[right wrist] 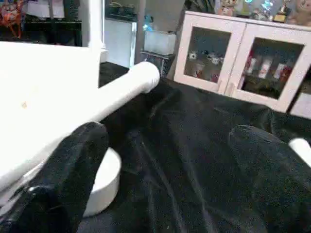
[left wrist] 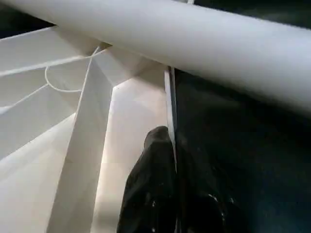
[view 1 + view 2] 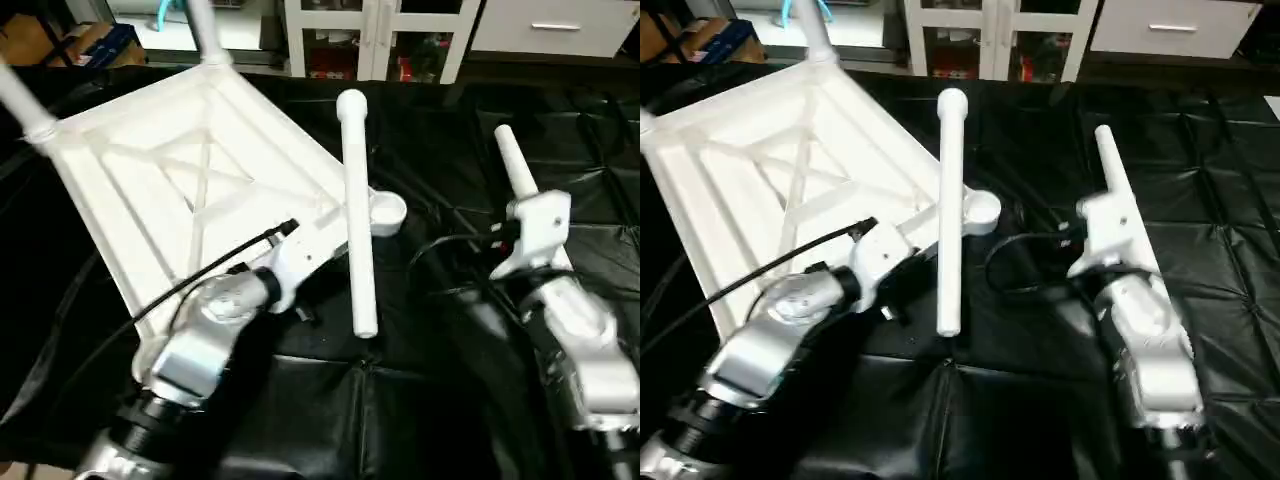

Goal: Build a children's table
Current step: Insert table leg to table base

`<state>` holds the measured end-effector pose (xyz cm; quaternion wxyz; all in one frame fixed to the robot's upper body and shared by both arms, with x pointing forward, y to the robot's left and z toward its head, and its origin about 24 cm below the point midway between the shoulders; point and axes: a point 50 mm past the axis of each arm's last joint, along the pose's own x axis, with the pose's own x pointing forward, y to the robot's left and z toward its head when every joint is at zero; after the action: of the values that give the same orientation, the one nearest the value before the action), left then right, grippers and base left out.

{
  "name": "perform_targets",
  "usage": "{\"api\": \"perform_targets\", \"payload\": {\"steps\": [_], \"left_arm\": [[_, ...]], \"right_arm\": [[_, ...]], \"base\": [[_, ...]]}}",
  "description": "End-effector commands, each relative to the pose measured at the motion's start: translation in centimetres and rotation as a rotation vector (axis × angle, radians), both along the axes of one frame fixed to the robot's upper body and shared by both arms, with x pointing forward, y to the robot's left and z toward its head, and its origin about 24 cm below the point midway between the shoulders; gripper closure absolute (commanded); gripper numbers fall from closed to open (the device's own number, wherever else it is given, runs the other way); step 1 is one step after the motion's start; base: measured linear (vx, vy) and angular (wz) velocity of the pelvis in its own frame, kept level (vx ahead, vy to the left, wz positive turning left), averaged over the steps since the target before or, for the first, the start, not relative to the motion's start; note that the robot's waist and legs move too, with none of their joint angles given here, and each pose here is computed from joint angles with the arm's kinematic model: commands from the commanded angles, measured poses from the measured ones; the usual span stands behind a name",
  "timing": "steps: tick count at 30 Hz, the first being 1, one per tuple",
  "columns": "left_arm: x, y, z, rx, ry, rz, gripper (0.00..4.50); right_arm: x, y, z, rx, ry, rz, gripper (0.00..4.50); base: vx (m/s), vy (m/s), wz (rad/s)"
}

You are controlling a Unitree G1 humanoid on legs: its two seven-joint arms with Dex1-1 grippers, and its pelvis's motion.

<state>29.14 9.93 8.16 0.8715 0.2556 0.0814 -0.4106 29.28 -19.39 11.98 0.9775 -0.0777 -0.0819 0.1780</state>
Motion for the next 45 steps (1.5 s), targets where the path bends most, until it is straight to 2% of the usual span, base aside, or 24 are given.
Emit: {"api": "perform_targets", "payload": {"steps": [1, 3, 6, 7, 8, 12, 14, 19, 21, 23, 27, 29, 30, 32, 33, 35, 37, 40, 42, 43, 45], "left_arm": [[-1.6, 0.3, -2.7, 0.035, 0.13, -0.106, 3.93], [-1.8, 0.8, -2.6, 0.023, 0.135, -0.138, 3.9], [-2.2, 1.5, -2.7, 0.047, 0.15, -0.19, 3.5], [-2.1, 1.8, -2.7, 0.054, 0.148, -0.193, 3.5], [-2.0, 2.1, -2.6, 0.061, 0.142, -0.194, 3.5], [-1.2, 2.9, -2.1, 0.077, 0.083, -0.169, 3.05], [-0.7, 3.2, -1.8, 0.08, 0.054, -0.145, 3.05], [0.0, 3.5, -1.1, 0.031, 0.035, -0.118, 3.05], [0.0, 3.5, -0.5, -0.034, 0.061, -0.129, 2.7], [-0.1, 3.5, -0.2, -0.07, 0.074, -0.149, 2.7], [0.0, 3.6, 0.2, -0.092, 0.044, -0.149, 2.29], [0.0, 4.0, 0.5, -0.118, 0.069, -0.166, 2.29], [0.0, 4.2, 0.8, -0.143, 0.078, -0.165, 2.29], [0.0, 4.3, 0.9, -0.152, 0.083, -0.164, 2.29], [0.3, 4.6, 1.5, -0.179, 0.066, -0.138, 2.29], [0.3, 4.6, 1.6, -0.186, 0.063, -0.133, 2.29], [0.6, 4.9, 1.9, -0.189, 0.052, -0.113, 2.29], [0.6, 5.0, 1.9, -0.185, 0.052, -0.114, 2.29], [0.6, 5.0, 1.9, -0.183, 0.056, -0.118, 2.29], [0.6, 5.0, 1.9, -0.183, 0.056, -0.118, 2.29], [0.6, 4.8, 1.8, -0.178, 0.062, -0.126, 2.29]], "right_arm": [[0.1, -0.3, 0.4, -0.015, -0.003, 0.013, 0.0], [0.2, -0.5, 0.6, -0.027, 0.0, 0.023, 0.0], [0.4, -0.6, 0.8, -0.04, 0.004, 0.043, 0.0], [0.4, -0.7, 0.8, -0.051, 0.006, 0.056, 0.0], [0.4, -0.7, 0.9, -0.06, 0.009, 0.072, 0.0], [0.6, -0.7, 1.3, -0.09, 0.012, 0.107, 0.0], [0.7, -0.6, 1.4, -0.093, 0.011, 0.118, 0.0], [0.7, -0.2, 1.5, -0.107, 0.008, 0.136, 0.0], [0.6, -0.2, 1.3, -0.116, 0.011, 0.142, 0.0], [0.6, -0.1, 1.2, -0.119, 0.013, 0.145, 0.0], [0.5, -0.1, 1.2, -0.125, 0.024, 0.157, 0.0], [0.7, -0.2, 1.4, -0.109, 0.064, 0.168, 0.0], [1.1, -0.2, 1.8, -0.069, 0.096, 0.165, 0.0], [1.2, -0.2, 1.9, -0.058, 0.103, 0.164, 0.0], [1.7, 0.2, 2.7, 0.03, 0.152, 0.177, 0.0], [1.7, 0.4, 2.9, 0.051, 0.162, 0.185, 0.0], [2.2, 1.2, 3.3, 0.125, 0.218, 0.196, 0.0], [2.7, 2.0, 3.6, 0.178, 0.253, 0.215, 0.0], [3.7, 3.2, 4.3, 0.233, 0.312, 0.222, 0.0], [3.7, 3.2, 4.3, 0.233, 0.312, 0.222, 0.0], [4.7, 4.0, 4.7, 0.258, 0.377, 0.208, 0.0]], "base": [[0.0, 0.0, 0.0], [0.0, 0.0, 0.0], [0.0, 0.0, 0.0], [0.0, 0.0, 0.0], [0.0, 0.0, 0.0], [0.0, 0.0, 0.0], [0.0, 0.0, 0.0], [0.0, 0.0, 0.0], [0.0, 0.0, 0.0], [0.0, 0.0, 0.0], [0.0, 0.0, 0.0], [0.0, 0.0, 0.0], [0.0, 0.0, 0.0], [0.0, 0.0, 0.0], [0.0, 0.0, 0.0], [0.0, 0.0, 0.0], [0.0, 0.0, 0.0], [0.0, 0.0, 0.0], [0.0, 0.0, 0.0], [0.0, 0.0, 0.0], [0.0, 0.0, 0.0]]}}
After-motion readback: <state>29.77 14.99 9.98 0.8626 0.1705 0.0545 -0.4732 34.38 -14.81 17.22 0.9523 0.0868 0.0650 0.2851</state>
